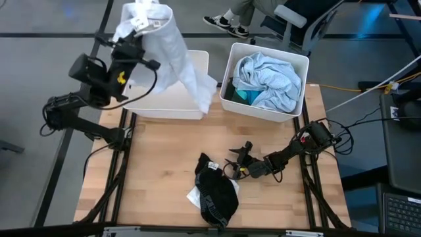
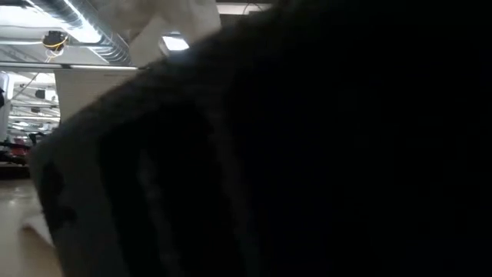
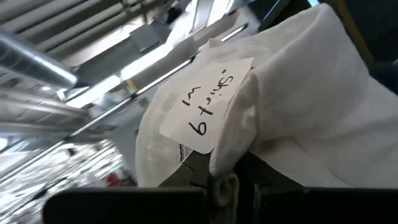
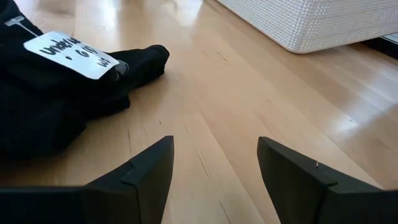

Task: Sort clothes
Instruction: Put the white polo shirt into the left white bin

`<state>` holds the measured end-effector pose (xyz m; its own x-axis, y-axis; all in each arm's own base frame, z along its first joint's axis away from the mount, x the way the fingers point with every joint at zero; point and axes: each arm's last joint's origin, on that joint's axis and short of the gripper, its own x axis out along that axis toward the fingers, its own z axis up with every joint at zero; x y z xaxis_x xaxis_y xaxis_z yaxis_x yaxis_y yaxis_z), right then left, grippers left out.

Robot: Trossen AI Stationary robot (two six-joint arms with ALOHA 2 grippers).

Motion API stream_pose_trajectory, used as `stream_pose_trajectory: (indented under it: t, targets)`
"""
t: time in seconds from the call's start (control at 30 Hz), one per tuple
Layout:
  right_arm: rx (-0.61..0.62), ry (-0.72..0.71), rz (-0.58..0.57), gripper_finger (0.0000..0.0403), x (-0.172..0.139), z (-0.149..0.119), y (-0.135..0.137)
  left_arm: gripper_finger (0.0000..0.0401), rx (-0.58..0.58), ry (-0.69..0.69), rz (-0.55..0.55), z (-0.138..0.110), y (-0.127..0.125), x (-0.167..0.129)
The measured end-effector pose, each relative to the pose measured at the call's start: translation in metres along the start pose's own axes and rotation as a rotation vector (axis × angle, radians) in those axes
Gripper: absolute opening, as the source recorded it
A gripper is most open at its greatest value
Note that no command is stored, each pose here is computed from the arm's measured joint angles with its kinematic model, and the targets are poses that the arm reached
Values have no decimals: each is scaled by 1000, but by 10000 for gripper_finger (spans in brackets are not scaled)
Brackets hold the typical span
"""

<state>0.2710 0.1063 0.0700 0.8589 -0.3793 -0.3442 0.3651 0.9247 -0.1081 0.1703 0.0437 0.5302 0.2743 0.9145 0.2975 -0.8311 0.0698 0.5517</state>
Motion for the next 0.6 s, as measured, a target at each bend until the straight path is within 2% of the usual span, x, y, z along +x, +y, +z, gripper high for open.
stream_pose_trajectory:
  t: [0.43,0.6]
  targets:
    - [0,0,0,232,0,0,0,16,78,146,206,-28,14,38]
    - [0,0,0,232,0,0,0,20,92,196,157,-40,6,46]
